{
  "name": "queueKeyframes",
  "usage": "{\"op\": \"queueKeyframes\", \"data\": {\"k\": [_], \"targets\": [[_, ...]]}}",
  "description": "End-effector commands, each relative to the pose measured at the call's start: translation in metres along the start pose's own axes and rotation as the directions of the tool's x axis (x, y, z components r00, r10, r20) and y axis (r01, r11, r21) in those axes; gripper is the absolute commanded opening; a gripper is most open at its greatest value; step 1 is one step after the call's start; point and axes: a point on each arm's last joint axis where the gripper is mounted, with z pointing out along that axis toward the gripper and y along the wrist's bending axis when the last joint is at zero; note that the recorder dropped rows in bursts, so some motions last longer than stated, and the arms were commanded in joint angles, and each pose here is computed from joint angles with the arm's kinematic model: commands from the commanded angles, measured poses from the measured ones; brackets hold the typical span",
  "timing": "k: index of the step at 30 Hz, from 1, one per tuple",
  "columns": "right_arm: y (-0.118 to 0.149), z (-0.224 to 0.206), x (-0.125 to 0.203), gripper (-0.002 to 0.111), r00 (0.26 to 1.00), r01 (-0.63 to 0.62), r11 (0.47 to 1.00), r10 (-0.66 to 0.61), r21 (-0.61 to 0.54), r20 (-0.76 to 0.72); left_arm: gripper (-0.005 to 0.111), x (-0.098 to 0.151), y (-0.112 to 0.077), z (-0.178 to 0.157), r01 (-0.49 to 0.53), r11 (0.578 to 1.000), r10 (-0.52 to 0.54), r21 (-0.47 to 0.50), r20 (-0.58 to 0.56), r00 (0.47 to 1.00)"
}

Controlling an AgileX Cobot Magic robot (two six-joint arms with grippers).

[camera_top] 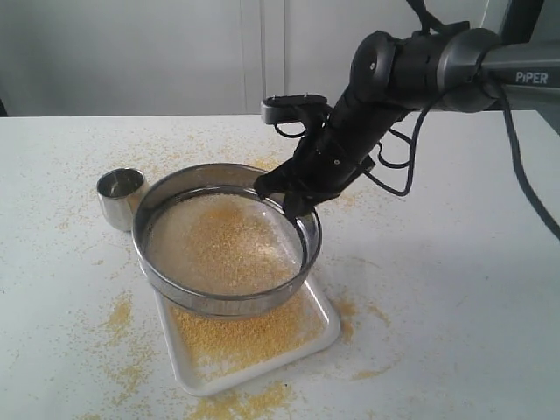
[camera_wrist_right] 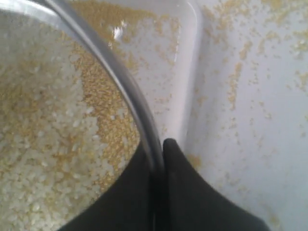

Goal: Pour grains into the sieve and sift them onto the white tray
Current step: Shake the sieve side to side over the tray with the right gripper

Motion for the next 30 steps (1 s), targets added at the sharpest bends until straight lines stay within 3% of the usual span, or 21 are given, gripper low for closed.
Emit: {"op": "queueKeyframes", "data": {"k": [1, 2, 3, 5, 6, 7, 10, 11, 13, 14, 16, 17, 18, 20, 21, 24, 25, 26, 28, 29, 30], "targets": [[-0.005, -0.019, -0.007, 0.0, 0.996, -0.062, 0.996, 0.057, 0.066, 0.076, 0.0, 0.002, 0.0, -0.001, 0.01, 1.0, -0.01, 0.003, -0.001, 1.0], [-0.006, -0.017, -0.009, 0.0, 0.965, -0.238, 0.971, 0.231, 0.039, 0.123, 0.0, 0.002, 0.0, -0.001, 0.01, 1.0, -0.01, 0.003, -0.001, 1.0], [-0.004, -0.015, -0.008, 0.0, 0.959, -0.261, 0.965, 0.258, 0.017, 0.12, 0.0, 0.002, 0.0, -0.001, 0.01, 1.0, -0.01, 0.003, -0.001, 1.0], [0.006, -0.014, -0.007, 0.0, 0.996, 0.071, 0.997, -0.072, 0.021, 0.056, 0.0, 0.002, 0.0, -0.001, 0.01, 1.0, -0.01, 0.003, -0.001, 1.0], [0.005, -0.019, -0.005, 0.0, 0.978, 0.207, 0.978, -0.208, 0.04, 0.022, 0.0, 0.002, 0.0, -0.001, 0.01, 1.0, -0.01, 0.003, -0.001, 1.0], [0.003, -0.019, -0.005, 0.0, 0.983, 0.18, 0.981, -0.182, 0.067, 0.027, 0.0, 0.002, 0.0, -0.001, 0.01, 1.0, -0.01, 0.003, -0.001, 1.0], [-0.002, -0.016, -0.009, 0.0, 0.972, -0.203, 0.978, 0.197, 0.038, 0.126, 0.0, 0.002, 0.0, -0.001, 0.01, 1.0, -0.01, 0.003, -0.001, 1.0], [0.002, -0.012, -0.008, 0.0, 0.987, -0.136, 0.99, 0.132, 0.032, 0.096, 0.0, 0.002, 0.0, -0.001, 0.01, 1.0, -0.01, 0.003, -0.001, 1.0], [0.004, -0.014, -0.003, 0.0, 0.976, 0.216, 0.975, -0.216, 0.056, 0.009, 0.0, 0.002, 0.0, -0.001, 0.01, 1.0, -0.01, 0.003, -0.001, 1.0], [0.002, -0.015, -0.002, 0.0, 0.977, 0.213, 0.974, -0.213, 0.071, 0.0, 0.0, 0.002, 0.0, -0.001, 0.01, 1.0, -0.01, 0.003, -0.001, 1.0], [-0.007, -0.015, -0.005, 0.0, 0.987, -0.135, 0.988, 0.128, 0.076, 0.097, 0.0, 0.002, 0.0, -0.001, 0.01, 1.0, -0.01, 0.003, -0.001, 1.0], [-0.006, -0.012, -0.005, 0.0, 0.968, -0.231, 0.972, 0.225, 0.046, 0.111, 0.0, 0.002, 0.0, -0.001, 0.01, 1.0, -0.01, 0.003, -0.001, 1.0], [-0.005, -0.009, -0.004, 0.0, 0.972, -0.217, 0.976, 0.213, 0.033, 0.094, 0.0, 0.002, 0.0, -0.001, 0.01, 1.0, -0.01, 0.003, -0.001, 1.0], [-0.001, -0.01, -0.001, 0.0, 0.992, 0.125, 0.991, -0.126, 0.051, 0.017, 0.0, 0.002, 0.0, -0.001, 0.01, 1.0, -0.01, 0.003, -0.001, 1.0], [-0.003, -0.013, 0.0, 0.0, 0.98, 0.201, 0.977, -0.201, 0.069, -0.007, 0.0, 0.002, 0.0, -0.001, 0.01, 1.0, -0.01, 0.003, -0.001, 1.0], [-0.012, -0.013, -0.006, 0.0, 0.969, -0.232, 0.971, 0.225, 0.065, 0.106, 0.0, 0.002, 0.0, -0.001, 0.01, 1.0, -0.01, 0.003, -0.001, 1.0], [-0.009, -0.01, -0.006, 0.0, 0.966, -0.244, 0.969, 0.239, 0.033, 0.1, 0.0, 0.002, 0.0, -0.001, 0.01, 1.0, -0.01, 0.003, -0.001, 1.0], [-0.003, -0.008, -0.006, 0.0, 0.986, -0.15, 0.989, 0.148, 0.014, 0.08, 0.0, 0.002, 0.0, -0.001, 0.01, 1.0, -0.01, 0.003, -0.001, 1.0], [0.005, -0.016, -0.004, 0.0, 0.967, 0.256, 0.967, -0.256, 0.021, 0.012, 0.0, 0.002, 0.0, -0.001, 0.01, 1.0, -0.01, 0.003, -0.001, 1.0], [0.003, -0.02, -0.005, 0.0, 0.96, 0.279, 0.959, -0.28, 0.05, 0.007, 0.0, 0.002, 0.0, -0.001, 0.01, 1.0, -0.01, 0.003, -0.001, 1.0], [-0.002, -0.023, -0.008, 0.0, 0.987, 0.146, 0.986, -0.152, 0.086, 0.059, 0.0, 0.002, 0.0, -0.001, 0.01, 1.0, -0.01, 0.003, -0.001, 1.0]]}}
